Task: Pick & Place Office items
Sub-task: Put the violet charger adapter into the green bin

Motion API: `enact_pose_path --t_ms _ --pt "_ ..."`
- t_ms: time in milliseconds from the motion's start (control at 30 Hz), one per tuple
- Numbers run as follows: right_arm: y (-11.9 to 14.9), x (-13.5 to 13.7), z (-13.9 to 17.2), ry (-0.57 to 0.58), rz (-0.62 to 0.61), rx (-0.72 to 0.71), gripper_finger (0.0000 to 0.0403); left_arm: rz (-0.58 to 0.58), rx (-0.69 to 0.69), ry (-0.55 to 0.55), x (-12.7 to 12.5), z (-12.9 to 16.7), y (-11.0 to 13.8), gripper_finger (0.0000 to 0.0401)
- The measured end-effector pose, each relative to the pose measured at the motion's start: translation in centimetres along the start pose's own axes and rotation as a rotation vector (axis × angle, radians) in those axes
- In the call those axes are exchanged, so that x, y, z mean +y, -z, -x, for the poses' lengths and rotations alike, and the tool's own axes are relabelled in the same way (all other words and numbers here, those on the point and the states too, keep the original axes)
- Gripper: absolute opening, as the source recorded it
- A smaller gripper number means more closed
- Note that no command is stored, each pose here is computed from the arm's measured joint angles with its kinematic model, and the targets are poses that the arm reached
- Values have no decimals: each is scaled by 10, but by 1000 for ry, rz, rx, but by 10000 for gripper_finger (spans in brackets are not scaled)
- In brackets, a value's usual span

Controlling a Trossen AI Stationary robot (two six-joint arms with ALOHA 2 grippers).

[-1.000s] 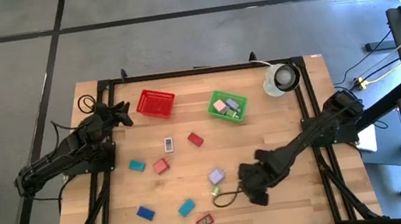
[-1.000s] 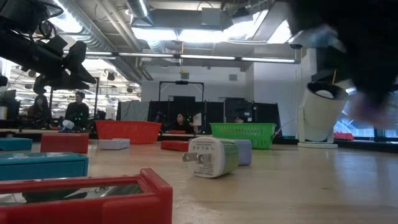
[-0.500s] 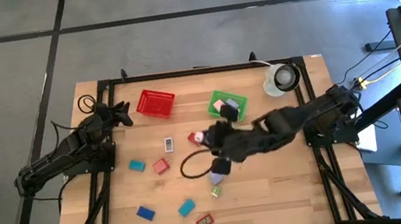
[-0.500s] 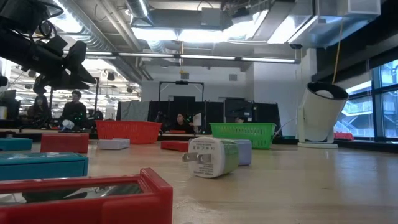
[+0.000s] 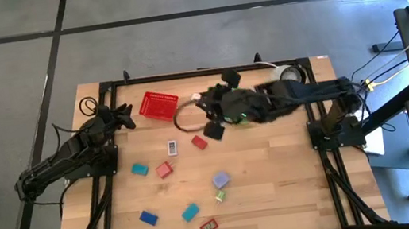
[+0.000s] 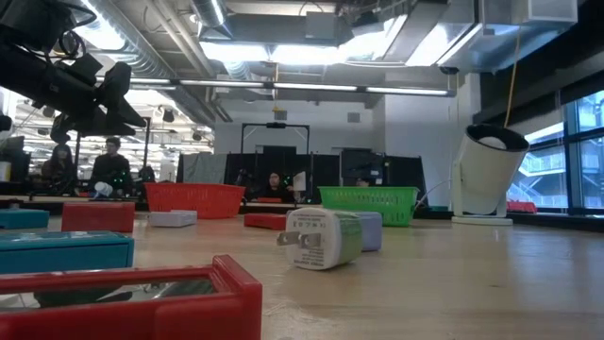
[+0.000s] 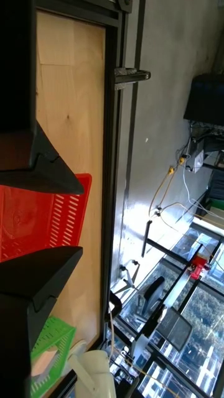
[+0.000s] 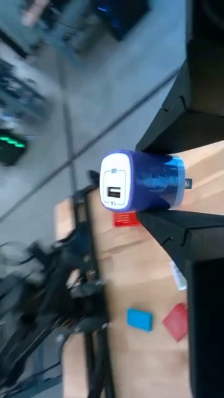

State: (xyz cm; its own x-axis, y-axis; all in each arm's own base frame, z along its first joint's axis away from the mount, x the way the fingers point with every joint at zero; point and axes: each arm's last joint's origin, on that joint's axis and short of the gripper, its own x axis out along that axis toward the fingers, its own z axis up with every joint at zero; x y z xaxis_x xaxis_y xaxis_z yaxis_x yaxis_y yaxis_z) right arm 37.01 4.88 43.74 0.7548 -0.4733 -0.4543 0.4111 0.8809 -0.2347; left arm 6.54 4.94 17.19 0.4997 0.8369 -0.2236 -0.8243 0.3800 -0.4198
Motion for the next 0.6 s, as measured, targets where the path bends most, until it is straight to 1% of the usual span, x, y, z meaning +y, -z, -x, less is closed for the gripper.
enact_pose_path --t_ms 133,233,367,500,600 --pt "17 -14 -31 10 -45 99 127 0 0 0 0 0 0 141" --pt "38 -19 -53 2 -67 192 128 0 0 0 0 0 0 141" --pt "72 -21 -79 -3 -108 325 128 0 0 0 0 0 0 141" --pt "103 -24 -98 40 -163 427 128 0 0 0 0 0 0 141" --pt "123 -26 -110 56 -228 470 128 0 0 0 0 0 0 141"
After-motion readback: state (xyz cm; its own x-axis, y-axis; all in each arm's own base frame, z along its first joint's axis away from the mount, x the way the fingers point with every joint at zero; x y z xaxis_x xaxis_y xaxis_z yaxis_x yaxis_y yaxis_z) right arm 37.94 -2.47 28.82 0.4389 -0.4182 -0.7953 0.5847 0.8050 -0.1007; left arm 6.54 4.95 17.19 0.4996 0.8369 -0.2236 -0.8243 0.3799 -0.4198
